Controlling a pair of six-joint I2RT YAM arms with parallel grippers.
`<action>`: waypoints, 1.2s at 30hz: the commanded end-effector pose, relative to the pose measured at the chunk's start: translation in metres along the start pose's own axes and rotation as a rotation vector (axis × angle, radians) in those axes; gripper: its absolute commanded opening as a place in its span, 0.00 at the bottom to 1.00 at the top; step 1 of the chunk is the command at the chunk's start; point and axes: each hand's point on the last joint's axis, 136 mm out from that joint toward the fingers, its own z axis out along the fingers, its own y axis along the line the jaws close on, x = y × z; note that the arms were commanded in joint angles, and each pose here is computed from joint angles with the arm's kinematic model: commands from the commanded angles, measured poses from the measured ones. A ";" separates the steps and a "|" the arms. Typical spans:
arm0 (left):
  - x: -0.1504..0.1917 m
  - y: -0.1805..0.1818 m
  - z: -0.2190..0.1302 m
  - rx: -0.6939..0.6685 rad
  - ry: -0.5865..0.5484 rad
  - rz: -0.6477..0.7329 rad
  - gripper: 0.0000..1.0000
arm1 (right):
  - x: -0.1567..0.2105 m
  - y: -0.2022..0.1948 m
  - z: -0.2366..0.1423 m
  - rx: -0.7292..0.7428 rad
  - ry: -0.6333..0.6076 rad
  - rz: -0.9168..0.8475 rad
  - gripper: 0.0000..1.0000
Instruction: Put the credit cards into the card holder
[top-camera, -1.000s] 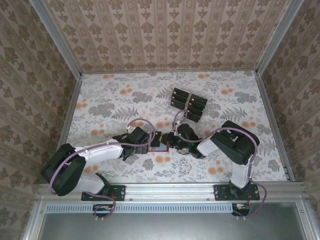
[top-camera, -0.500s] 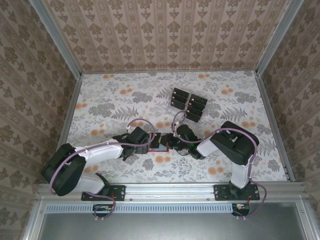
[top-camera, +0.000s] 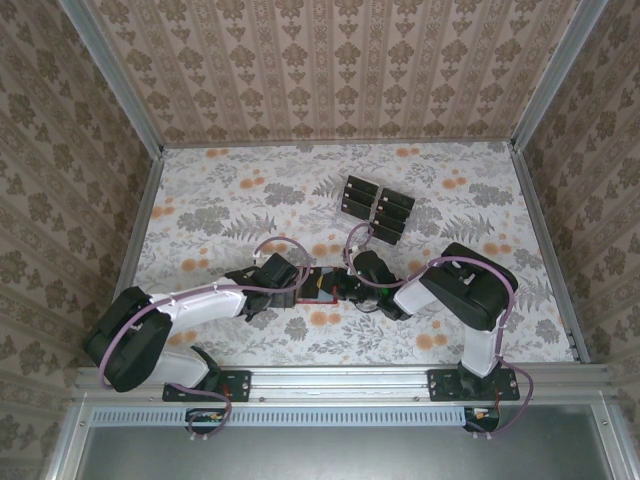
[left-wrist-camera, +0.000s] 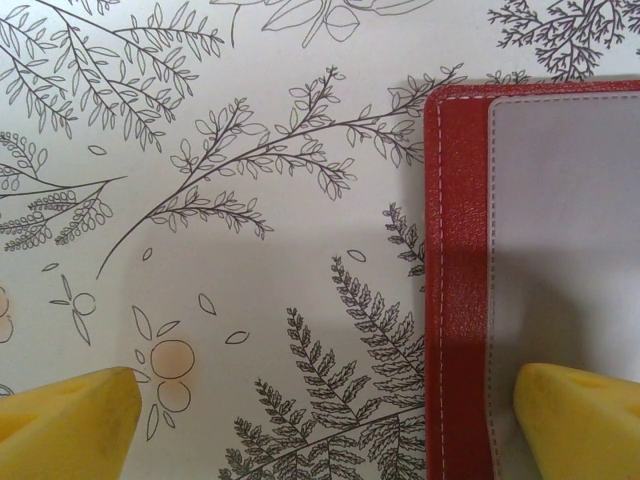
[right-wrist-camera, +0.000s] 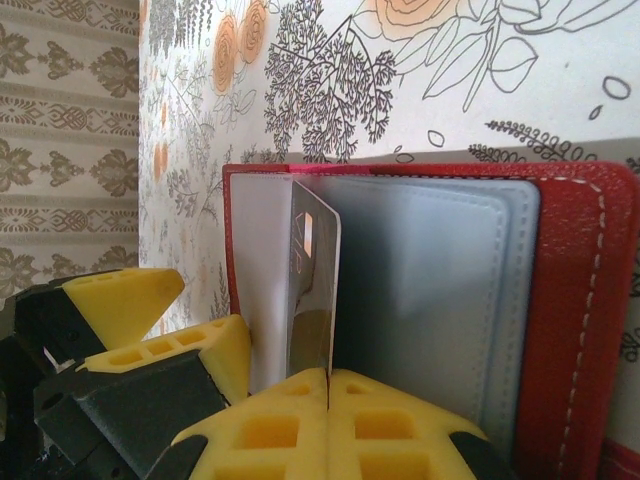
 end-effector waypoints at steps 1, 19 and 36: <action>0.011 0.009 0.006 -0.043 0.031 0.011 1.00 | 0.012 -0.004 0.003 0.013 0.052 0.013 0.00; 0.004 0.004 0.001 -0.021 0.017 0.000 1.00 | 0.010 -0.002 0.021 0.031 0.074 0.008 0.00; -0.033 0.017 -0.020 -0.017 -0.029 -0.098 1.00 | 0.006 -0.003 0.011 0.116 0.100 -0.037 0.53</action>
